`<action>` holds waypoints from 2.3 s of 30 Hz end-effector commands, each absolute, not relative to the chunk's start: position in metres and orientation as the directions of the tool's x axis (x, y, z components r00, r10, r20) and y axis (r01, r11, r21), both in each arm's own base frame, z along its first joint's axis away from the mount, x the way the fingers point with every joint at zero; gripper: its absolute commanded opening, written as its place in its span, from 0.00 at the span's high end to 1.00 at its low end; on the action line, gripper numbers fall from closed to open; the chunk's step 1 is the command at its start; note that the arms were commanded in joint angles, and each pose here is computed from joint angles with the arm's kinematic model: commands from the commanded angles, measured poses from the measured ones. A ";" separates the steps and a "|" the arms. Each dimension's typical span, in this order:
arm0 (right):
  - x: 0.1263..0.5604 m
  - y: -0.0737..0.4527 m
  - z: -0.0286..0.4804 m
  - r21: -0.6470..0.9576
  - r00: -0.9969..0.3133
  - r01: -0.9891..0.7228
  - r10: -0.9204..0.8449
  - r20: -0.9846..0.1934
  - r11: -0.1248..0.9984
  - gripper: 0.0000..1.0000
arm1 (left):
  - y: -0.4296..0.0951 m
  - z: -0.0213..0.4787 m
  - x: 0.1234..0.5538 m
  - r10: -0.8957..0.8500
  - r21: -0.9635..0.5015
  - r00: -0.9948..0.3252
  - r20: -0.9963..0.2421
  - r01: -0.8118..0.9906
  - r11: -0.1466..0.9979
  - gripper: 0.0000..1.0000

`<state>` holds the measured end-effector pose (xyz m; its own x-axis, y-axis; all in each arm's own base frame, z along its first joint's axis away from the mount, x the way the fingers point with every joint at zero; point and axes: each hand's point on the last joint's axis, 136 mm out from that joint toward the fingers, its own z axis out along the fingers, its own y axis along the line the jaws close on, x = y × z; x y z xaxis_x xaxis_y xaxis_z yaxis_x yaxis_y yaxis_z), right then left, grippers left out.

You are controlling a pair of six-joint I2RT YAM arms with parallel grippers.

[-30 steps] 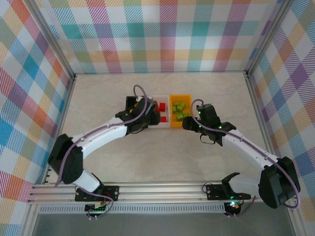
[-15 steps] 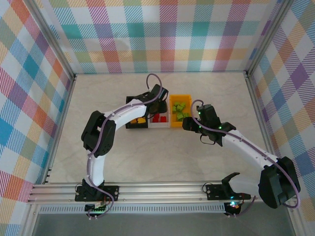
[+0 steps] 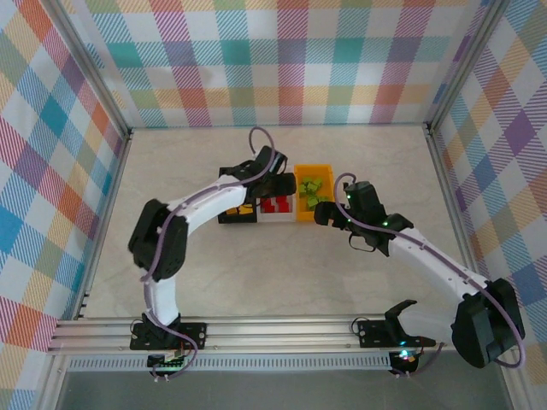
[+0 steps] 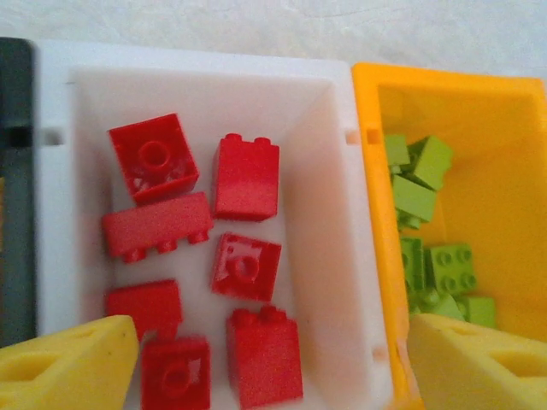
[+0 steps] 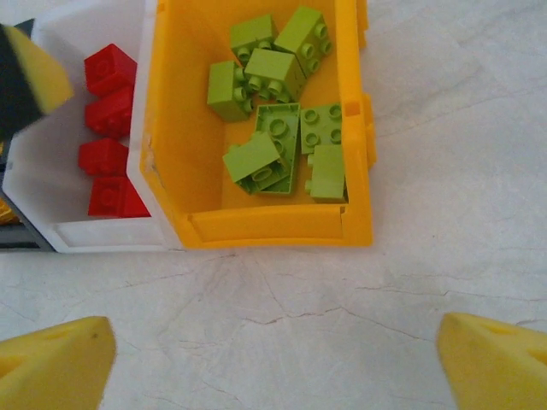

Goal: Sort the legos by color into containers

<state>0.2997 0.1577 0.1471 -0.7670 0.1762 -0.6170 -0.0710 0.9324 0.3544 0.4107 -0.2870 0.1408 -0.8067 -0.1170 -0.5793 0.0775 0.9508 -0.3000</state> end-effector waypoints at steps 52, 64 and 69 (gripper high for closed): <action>0.347 0.037 0.172 -0.043 -0.398 0.168 0.028 -0.917 0.985 0.00 | 0.013 0.083 0.391 -0.105 -0.022 -0.353 -0.930 -0.229 0.973 0.00; 0.388 0.010 0.115 -0.043 -0.378 0.077 -0.011 -0.926 0.996 0.00 | 0.013 0.084 0.391 -0.104 -0.023 -0.350 -0.931 -0.228 0.973 0.00; 0.399 0.013 0.101 0.003 -0.360 0.037 0.016 -0.933 0.999 0.00 | 0.012 0.083 0.390 -0.104 -0.023 -0.352 -0.930 -0.226 0.974 0.00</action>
